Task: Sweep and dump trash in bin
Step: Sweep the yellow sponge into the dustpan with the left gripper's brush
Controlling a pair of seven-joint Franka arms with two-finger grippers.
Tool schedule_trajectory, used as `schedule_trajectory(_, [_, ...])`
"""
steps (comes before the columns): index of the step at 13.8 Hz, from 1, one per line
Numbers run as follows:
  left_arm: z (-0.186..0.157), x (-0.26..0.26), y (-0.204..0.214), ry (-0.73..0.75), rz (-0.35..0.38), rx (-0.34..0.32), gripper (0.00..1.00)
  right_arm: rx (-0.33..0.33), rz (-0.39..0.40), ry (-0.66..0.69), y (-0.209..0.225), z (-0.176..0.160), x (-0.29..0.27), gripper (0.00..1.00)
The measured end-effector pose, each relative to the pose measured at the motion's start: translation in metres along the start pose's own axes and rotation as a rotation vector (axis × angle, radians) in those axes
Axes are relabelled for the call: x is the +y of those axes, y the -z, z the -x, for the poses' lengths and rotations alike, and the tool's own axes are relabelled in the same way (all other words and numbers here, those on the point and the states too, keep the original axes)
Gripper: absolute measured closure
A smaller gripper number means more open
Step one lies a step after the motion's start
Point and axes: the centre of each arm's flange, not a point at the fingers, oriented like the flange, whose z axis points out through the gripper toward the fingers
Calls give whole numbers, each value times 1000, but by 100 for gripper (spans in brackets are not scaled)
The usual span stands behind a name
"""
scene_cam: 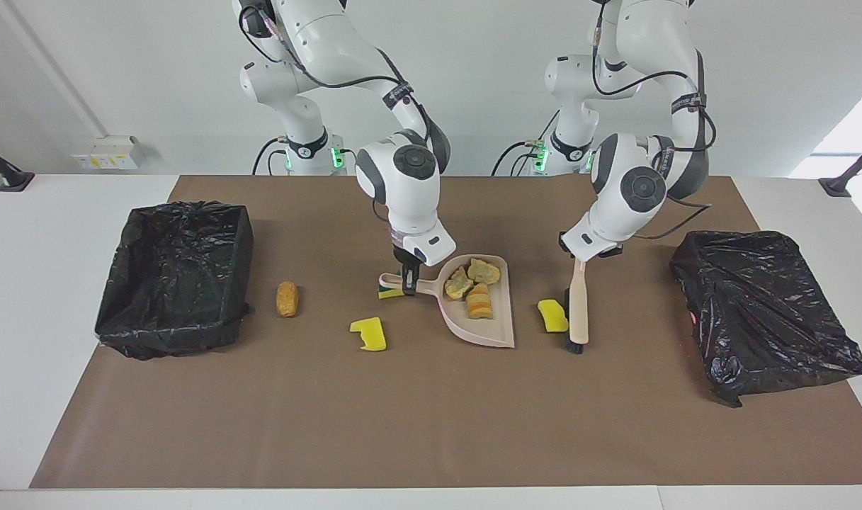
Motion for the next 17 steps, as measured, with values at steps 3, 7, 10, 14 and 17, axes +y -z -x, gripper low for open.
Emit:
schedule_trajectory(3, [9, 29, -3, 8, 18, -8, 74, -3, -4, 1, -3, -8, -6, 68])
schedule_trajectory(7, [21, 51, -5, 7, 17, -28, 74, -10, -7, 5, -4, -9, -7, 68])
schedule_trajectory(10, [30, 50, -4, 12, 25, -82, 74, -75, -24, 39, 1, -12, -11, 68])
schedule_trajectory(14, [36, 62, -2, 5, 54, -111, 74, -180, -64, 79, 17, -19, -20, 68])
schedule_trajectory(17, [40, 79, -3, -3, 76, -127, 74, -201, -56, 86, 17, -16, -19, 68])
